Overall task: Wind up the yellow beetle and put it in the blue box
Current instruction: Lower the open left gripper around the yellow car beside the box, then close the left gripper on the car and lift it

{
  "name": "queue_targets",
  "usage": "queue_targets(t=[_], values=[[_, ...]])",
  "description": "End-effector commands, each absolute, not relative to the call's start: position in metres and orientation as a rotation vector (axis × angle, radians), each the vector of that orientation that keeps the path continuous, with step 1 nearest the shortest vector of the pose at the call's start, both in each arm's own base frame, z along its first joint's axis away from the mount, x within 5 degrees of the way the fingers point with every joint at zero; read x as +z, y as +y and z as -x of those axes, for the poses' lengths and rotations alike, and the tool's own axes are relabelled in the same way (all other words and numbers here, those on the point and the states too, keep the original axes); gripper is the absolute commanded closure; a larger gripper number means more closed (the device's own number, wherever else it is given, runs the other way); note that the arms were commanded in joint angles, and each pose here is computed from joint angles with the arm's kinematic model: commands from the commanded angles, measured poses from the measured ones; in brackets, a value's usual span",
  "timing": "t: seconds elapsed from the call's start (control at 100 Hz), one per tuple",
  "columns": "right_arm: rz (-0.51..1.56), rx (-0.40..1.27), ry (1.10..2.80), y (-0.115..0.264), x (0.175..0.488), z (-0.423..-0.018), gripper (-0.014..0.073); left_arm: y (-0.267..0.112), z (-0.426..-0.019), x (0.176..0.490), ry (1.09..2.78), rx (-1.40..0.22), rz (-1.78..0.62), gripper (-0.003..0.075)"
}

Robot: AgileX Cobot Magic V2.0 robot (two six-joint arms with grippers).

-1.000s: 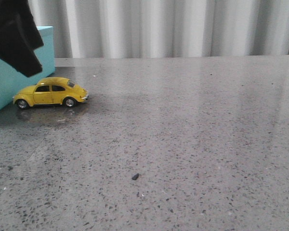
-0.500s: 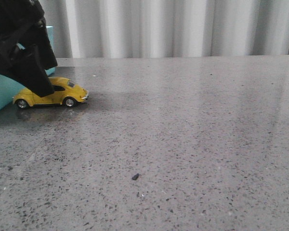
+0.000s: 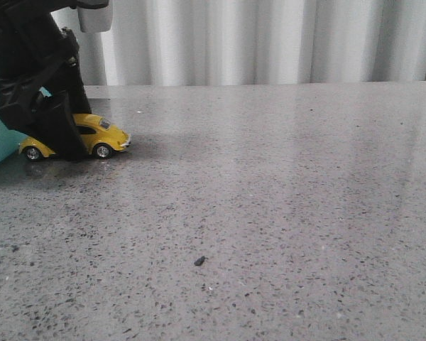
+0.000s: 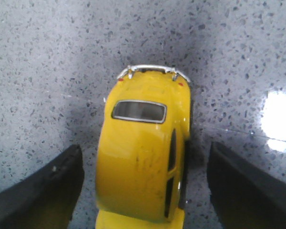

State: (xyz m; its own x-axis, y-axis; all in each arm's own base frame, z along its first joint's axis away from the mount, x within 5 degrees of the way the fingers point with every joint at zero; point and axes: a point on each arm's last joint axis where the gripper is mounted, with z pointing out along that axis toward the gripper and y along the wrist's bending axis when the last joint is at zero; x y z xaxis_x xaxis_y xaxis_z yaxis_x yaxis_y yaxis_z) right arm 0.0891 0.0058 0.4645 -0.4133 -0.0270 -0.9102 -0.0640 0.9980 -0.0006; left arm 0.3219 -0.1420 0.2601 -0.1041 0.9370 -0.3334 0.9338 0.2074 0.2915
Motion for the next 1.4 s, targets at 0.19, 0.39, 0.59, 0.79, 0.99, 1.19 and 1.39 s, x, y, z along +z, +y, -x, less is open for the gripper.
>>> queue_targets(t=[0.19,0.39,0.59,0.79,0.99,1.19,1.39], values=[[0.067,0.038,1.912,0.006,0.475,-0.089,0.0636,-0.146,-0.324,0.280,1.981,0.030,-1.674,0.0230],[0.067,0.038,1.914,0.006,0.475,-0.089,0.0636,-0.146,-0.324,0.280,1.981,0.030,-1.674,0.0372],[0.067,0.038,1.914,0.006,0.475,-0.089,0.0636,-0.147,-0.325,0.283,1.973,0.033,-1.670,0.0559],[0.067,0.038,1.916,0.006,0.475,-0.089,0.0636,-0.149,-0.327,0.302,1.954,0.029,-1.676,0.0608],[0.067,0.038,1.916,0.006,0.475,-0.089,0.0636,-0.152,-0.328,0.337,1.916,0.024,-1.687,0.0608],[0.067,0.038,1.916,0.006,0.475,-0.089,0.0636,-0.151,-0.326,0.387,1.890,0.028,-1.612,0.0608],[0.067,0.038,1.916,0.006,0.475,-0.089,0.0636,-0.138,-0.323,0.435,1.887,0.049,-1.474,0.0608]])
